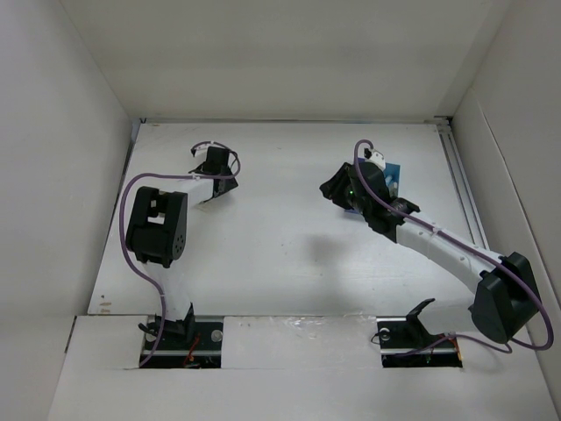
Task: Sort the stationery into containers
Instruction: Pick up the stapler from the center of the board.
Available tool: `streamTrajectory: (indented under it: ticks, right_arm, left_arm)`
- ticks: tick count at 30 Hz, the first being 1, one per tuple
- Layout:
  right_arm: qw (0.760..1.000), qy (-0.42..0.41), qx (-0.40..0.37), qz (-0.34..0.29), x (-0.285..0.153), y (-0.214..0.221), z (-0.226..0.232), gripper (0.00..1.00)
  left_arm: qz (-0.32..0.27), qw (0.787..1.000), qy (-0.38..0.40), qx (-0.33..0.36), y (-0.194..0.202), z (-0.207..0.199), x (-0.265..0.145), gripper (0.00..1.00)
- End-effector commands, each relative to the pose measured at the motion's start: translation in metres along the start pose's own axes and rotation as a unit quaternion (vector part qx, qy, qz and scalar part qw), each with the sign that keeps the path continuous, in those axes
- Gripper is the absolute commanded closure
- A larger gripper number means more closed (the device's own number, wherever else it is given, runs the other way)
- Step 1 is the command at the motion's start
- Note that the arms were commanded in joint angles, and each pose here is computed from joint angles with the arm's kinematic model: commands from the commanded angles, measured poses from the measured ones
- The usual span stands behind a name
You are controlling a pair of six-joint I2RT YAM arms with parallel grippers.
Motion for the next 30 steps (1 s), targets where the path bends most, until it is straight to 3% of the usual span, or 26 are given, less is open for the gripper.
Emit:
streamTrajectory:
  ticks: [1,4,10,16,21,23,30]
  right_arm:
    - [1.000,-0.015,0.002,-0.027,-0.001,-0.012,0.008,0.56]
    - [1.000,-0.015,0.002,-0.027,-0.001,-0.012,0.008,0.56]
    - [1.000,-0.012,-0.004,-0.024,-0.001,-0.011,0.006,0.56]
    - [1.000,-0.005,-0.006,-0.018,0.004,-0.006,0.003,0.56]
    - [1.000,-0.002,-0.007,-0.014,0.006,-0.004,0.002,0.56]
    - [1.000,-0.002,-0.007,-0.014,0.006,-0.004,0.002,0.56]
    - [1.000,-0.002,0.000,-0.028,0.001,-0.011,0.003,0.56]
  left_arm:
    - [-0.019,1.000,-0.006,-0.005,-0.014,-0.004,-0.002,0.38]
    - [-0.019,1.000,0.003,0.003,-0.018,-0.010,-0.001,0.35]
    - [-0.003,1.000,-0.001,0.008,-0.014,-0.016,0.013,0.56]
    - [-0.003,1.000,-0.001,0.013,-0.014,-0.017,0.016,0.58]
    - [0.004,1.000,0.008,0.018,-0.009,-0.017,0.017,0.93]
    - [0.007,1.000,0.019,0.021,-0.008,-0.018,0.015,1.00]
    - [-0.018,0.994,0.104,0.043,-0.001,-0.059,-0.024,1.00]
Point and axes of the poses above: each gripper's point midway between its finger pads, its own x axis out along the fingers, its own z axis along the line the jaws close on, y = z × x, the point moved 4 cm from there along -x, back along the fingers, and after that the axes turned 4 degrees about -x, right-handed, at the moved point
